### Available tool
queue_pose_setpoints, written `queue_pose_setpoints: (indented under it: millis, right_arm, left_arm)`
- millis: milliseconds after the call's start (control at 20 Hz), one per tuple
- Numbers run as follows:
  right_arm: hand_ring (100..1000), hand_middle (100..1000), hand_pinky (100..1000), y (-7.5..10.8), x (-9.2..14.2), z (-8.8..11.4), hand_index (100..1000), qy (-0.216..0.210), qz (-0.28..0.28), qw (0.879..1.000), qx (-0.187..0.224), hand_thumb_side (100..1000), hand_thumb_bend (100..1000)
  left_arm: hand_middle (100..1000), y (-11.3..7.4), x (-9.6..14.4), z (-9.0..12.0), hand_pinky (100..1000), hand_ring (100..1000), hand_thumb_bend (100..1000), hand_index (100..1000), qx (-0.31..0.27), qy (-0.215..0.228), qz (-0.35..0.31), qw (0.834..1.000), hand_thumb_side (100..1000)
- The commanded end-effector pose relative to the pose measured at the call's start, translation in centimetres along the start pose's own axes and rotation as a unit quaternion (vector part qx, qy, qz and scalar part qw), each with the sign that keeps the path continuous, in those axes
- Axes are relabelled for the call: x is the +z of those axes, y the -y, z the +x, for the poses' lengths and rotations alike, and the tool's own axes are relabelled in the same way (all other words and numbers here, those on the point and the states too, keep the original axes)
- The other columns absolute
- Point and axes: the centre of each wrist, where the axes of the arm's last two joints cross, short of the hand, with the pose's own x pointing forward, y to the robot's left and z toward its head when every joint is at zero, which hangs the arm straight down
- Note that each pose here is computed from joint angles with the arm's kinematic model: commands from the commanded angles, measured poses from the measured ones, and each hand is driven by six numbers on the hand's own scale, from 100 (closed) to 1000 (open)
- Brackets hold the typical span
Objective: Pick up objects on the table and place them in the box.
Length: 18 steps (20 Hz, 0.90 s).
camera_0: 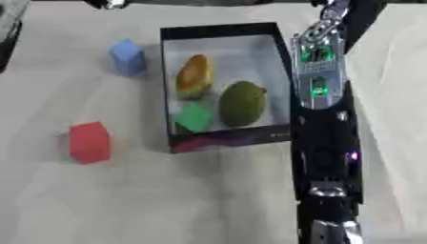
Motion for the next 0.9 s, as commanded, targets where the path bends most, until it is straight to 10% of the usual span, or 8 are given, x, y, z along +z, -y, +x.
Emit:
queue_pose_setpoints:
  millis: [50, 450, 900]
  right_arm:
    - [737, 741, 820, 0.4, 0.3, 1.2, 820, 0.016, -0.004, 1.0, -0.017, 731, 100]
    - [736, 741, 819, 0.9, 1.0, 1.3, 820, 0.03, -0.005, 0.999, -0.022, 723, 100]
    - [736, 741, 818, 1.5, 1.4, 0.8, 819, 0.031, -0.005, 0.999, -0.026, 729, 100]
  left_arm:
    - [677, -1.2, -0.1, 3.0, 755, 754, 367, 642, -0.02, 0.053, -0.003, 0.998, 264]
    - [680, 1.3, -1.8, 7.2, 758, 756, 376, 645, -0.029, 0.124, -0.071, 0.989, 271]
    - [704, 7.0, -4.5, 6.1, 784, 773, 429, 658, -0.076, 0.106, -0.159, 0.979, 284]
